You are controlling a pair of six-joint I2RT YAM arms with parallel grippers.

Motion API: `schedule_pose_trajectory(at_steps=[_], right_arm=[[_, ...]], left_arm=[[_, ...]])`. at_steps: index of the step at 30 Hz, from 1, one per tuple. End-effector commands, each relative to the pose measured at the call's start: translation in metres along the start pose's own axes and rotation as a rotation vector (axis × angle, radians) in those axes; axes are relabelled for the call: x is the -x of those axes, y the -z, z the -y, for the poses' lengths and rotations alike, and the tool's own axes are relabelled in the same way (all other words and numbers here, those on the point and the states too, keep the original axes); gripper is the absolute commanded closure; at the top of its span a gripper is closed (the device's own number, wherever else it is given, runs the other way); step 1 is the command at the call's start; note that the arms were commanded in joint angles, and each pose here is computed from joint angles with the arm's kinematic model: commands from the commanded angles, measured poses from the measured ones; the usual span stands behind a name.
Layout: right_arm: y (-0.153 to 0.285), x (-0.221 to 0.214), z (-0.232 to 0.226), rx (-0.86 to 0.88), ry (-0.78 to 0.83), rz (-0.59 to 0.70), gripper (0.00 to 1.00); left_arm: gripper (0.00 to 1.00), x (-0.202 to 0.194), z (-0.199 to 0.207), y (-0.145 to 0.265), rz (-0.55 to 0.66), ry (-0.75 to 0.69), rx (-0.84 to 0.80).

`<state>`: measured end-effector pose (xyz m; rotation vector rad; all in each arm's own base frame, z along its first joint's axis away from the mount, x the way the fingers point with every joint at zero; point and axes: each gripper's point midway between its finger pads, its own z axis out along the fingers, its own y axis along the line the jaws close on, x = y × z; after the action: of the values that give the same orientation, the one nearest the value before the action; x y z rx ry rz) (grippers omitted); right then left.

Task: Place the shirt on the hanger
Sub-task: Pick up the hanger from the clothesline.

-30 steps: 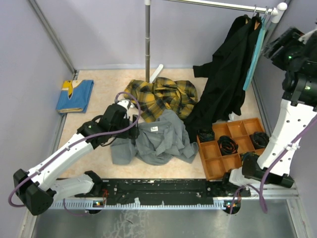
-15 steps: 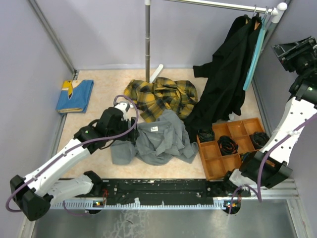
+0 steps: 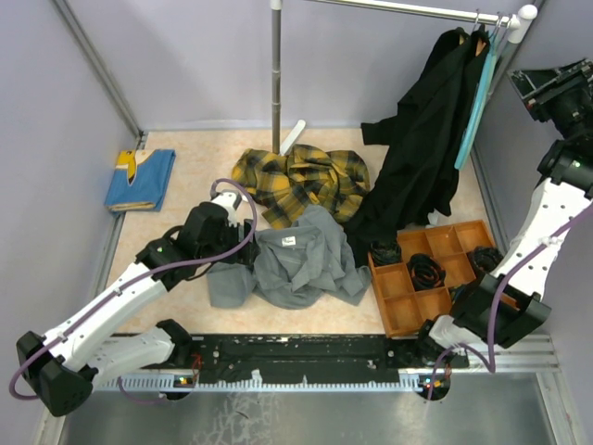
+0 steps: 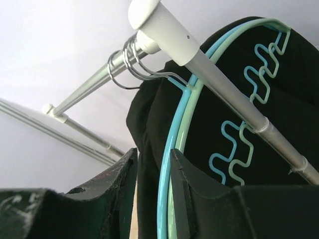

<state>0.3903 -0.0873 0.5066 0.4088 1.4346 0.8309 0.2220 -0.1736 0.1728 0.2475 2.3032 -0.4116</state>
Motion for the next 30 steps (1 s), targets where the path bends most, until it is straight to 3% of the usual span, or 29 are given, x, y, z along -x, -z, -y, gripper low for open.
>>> schedule_pose_trajectory(at_steps=[1,13,30], right_arm=[[-0.011,-0.005,-0.001,0.011,0.040,-0.027,0.66],[-0.025,-0.013,0.025,-0.032,0.000,-0.045,0.67],[-0.032,-0.027,0.018,0.081,-0.027,-0.078,0.67]], left_arm=[[0.19,0.005,-0.001,0.000,0.027,-0.004,0.001],[0.19,0.004,-0.002,-0.002,0.020,0.001,0.010],[0.19,0.000,-0.002,-0.008,-0.004,-0.007,0.011]])
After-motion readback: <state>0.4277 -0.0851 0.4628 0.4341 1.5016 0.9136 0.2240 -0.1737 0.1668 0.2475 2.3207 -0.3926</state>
